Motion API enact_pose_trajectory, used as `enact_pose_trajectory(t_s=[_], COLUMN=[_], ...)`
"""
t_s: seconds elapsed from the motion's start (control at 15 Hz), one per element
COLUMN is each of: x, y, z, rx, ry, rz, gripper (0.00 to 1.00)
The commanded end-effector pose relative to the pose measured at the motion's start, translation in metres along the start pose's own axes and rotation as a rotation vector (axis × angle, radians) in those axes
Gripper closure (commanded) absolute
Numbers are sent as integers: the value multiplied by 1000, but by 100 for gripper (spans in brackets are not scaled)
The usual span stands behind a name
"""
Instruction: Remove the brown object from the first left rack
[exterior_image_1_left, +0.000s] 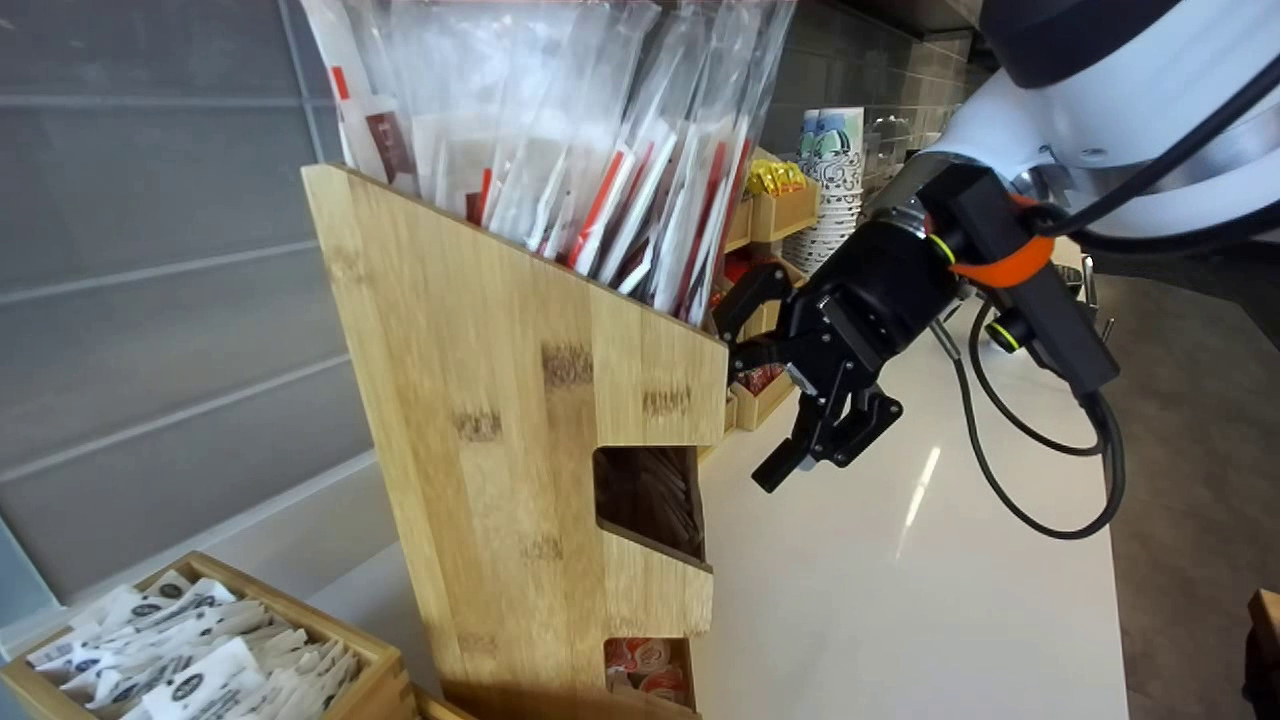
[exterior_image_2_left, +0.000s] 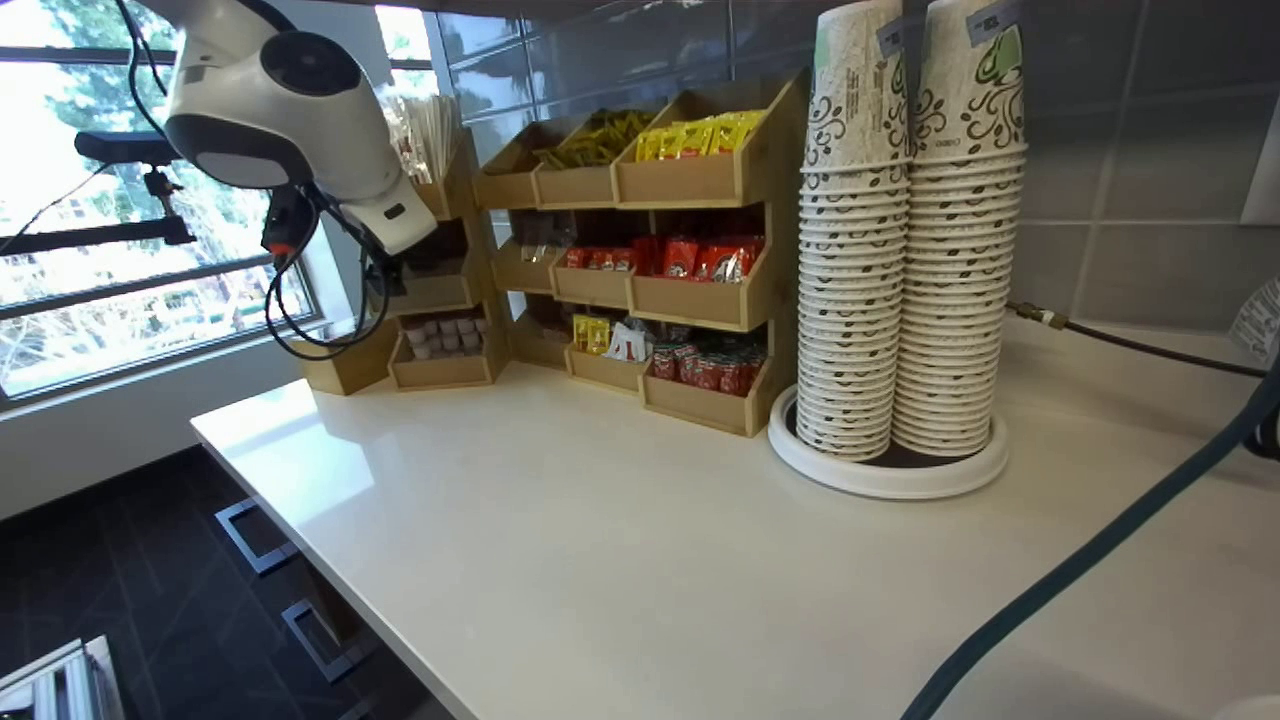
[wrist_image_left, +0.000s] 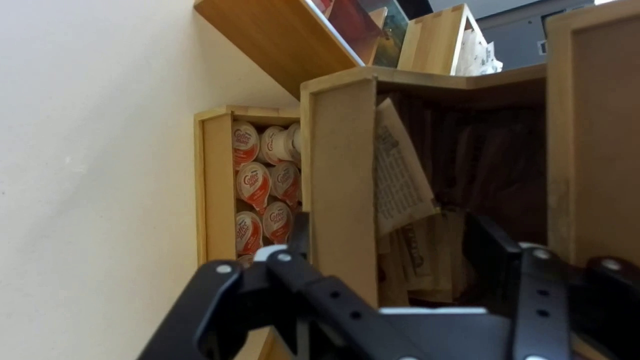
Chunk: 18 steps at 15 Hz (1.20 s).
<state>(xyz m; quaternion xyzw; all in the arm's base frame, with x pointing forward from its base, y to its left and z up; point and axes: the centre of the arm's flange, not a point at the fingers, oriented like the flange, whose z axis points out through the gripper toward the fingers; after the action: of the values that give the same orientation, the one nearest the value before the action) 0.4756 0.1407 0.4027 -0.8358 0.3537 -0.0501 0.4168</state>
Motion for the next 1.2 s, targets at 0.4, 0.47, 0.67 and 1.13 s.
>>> enact_pose_trajectory(t_s=[0.4,0.47,0.67,1.13], x=[7,7,7,7], y=[0,0,3,-1], z=[14,15,17,17], rx=[94,99,113,133], ry=[-37,-42,-55,-70], rz=[46,52,67,71], gripper=[20,20,31,63])
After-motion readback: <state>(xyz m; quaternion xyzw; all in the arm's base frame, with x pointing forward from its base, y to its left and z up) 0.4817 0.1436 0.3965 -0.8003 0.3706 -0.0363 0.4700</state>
